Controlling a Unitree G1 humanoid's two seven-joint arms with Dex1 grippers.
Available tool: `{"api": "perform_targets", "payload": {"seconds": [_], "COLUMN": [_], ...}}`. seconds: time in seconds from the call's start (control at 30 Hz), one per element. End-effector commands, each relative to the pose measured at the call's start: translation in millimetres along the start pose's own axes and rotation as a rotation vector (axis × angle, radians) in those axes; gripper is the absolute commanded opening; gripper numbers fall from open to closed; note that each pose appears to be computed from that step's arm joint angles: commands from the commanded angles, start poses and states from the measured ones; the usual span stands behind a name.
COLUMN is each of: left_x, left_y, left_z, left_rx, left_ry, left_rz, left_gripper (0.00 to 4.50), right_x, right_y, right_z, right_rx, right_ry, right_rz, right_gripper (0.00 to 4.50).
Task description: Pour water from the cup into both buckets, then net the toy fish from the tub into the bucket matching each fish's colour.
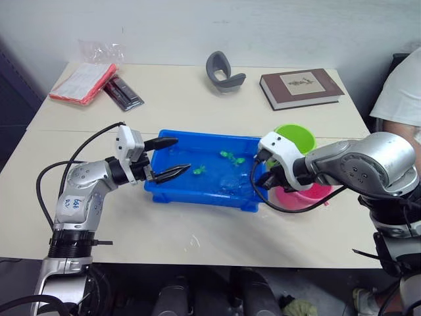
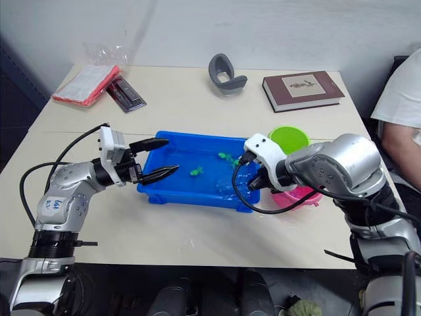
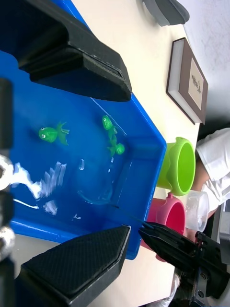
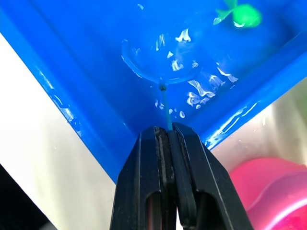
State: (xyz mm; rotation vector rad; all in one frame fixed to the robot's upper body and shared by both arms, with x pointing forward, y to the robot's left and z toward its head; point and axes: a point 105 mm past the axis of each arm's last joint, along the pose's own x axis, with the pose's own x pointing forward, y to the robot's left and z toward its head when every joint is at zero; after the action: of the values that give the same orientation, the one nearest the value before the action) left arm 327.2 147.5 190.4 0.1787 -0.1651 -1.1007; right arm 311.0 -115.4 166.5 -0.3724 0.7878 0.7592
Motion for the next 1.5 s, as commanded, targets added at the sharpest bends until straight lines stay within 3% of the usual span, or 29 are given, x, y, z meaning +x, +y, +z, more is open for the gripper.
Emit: {"api": "perform_targets", "payload": {"seconds": [0.03, 0.6, 0.87, 1.2, 1.33, 1.5], "left_x": [-2.8, -43.3, -47.4, -54.6, -57.0, -63.0], "left_y": [3.4, 7.8, 2.0, 1.8, 1.9, -1.2], "left_z": [13.1, 5.5, 3.4, 6.6, 6.3, 6.0], "left_rx": [0.054, 0.045, 0.031, 0.03, 0.028, 0.018], "left_ry": [-0.015, 0.126, 0.152, 0.19, 0.201, 0.221], "left_rz": [0.007, 0.023, 0.023, 0.014, 0.009, -0.002], "left_gripper": [4.41, 4.41, 4.41, 4.41, 4.41, 4.41], "right_x": [2.6, 26.1, 26.7, 25.3, 19.8, 7.5], "right_y": [0.5, -9.3, -8.9, 1.5, 10.5, 18.4], "right_z": [9.9, 30.8, 42.6, 47.4, 44.4, 31.9], "right_rx": [0.033, 0.111, 0.109, -0.004, -0.151, -0.198], "right_ry": [-0.065, -0.168, -0.301, -0.399, -0.428, -0.465], "right_rz": [-0.012, -0.15, -0.155, -0.134, -0.102, -0.054], "right_gripper": [0.0, 0.0, 0.0, 0.0, 0.0, 0.0]}}
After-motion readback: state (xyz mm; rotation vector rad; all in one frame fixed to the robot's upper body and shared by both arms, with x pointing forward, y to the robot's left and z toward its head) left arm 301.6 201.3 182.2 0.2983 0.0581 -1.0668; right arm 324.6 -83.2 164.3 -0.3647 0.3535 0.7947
